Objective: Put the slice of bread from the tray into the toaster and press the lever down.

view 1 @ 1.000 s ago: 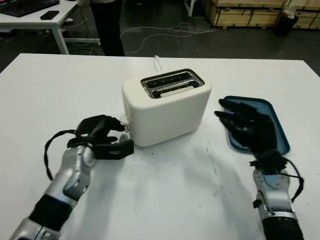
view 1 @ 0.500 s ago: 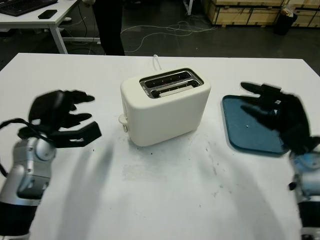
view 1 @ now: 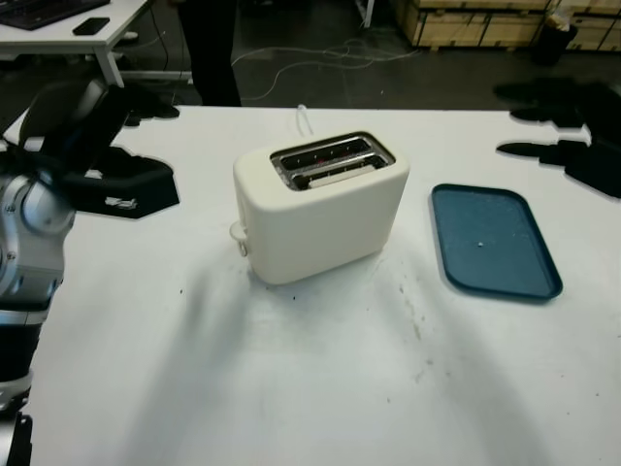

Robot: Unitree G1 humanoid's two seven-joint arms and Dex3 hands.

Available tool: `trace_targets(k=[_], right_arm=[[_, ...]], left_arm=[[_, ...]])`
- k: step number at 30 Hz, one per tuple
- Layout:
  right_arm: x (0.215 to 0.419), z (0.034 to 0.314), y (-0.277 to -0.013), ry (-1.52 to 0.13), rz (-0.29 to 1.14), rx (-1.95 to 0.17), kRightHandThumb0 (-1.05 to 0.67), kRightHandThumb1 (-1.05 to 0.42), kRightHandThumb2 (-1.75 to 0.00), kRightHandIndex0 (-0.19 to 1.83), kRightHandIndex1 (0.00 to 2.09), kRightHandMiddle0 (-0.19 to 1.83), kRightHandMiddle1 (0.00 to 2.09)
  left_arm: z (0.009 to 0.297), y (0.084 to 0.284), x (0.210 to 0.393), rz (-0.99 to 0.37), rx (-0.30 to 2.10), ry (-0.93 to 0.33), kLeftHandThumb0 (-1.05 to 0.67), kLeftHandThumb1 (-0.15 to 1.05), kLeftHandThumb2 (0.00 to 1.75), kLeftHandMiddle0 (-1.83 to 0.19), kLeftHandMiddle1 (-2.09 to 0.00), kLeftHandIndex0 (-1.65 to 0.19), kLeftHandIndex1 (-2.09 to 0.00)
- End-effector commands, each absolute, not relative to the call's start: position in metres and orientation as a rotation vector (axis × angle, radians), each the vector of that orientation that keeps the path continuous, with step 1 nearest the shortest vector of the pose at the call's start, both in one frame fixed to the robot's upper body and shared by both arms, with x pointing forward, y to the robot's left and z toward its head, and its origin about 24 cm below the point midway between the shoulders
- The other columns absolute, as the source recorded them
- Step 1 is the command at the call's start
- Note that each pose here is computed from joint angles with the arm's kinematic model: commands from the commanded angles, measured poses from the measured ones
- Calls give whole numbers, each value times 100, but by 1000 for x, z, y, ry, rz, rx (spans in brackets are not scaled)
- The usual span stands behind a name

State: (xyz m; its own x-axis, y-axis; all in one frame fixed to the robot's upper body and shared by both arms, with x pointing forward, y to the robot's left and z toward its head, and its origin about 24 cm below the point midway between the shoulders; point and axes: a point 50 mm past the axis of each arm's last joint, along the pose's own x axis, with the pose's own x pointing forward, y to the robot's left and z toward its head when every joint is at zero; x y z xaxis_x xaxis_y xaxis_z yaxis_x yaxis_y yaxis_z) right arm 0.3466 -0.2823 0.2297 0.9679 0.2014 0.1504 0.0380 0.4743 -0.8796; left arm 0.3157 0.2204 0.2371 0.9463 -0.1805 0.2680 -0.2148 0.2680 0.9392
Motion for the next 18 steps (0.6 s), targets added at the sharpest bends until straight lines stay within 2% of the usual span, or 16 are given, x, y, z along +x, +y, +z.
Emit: trace_targets(k=[1, 4, 10, 18], right_arm=[[350, 236, -280, -248, 130, -1131, -56, -77, 0, 73, 1, 68, 1], [355, 233, -272, -226, 154, -1158, -55, -78, -1, 73, 1, 68, 1], [359, 221, -260, -234, 232, -1209, -60, -82, -1, 69, 0, 64, 0], [358, 217, -252, -255, 269, -1248, -52, -79, 0, 72, 1, 65, 0]], left_arm=[[242, 217, 319, 32, 1327, -381, -74, 70, 2, -83, -39, -89, -2], [243, 215, 321, 20, 1325, -399, -84, 75, 1, -85, -47, -93, -4], [232, 215, 322, -4, 1328, -348, -70, 69, 0, -80, -56, -92, -3], [225, 217, 322, -12, 1353, -299, -63, 69, 0, -75, -66, -90, -1]])
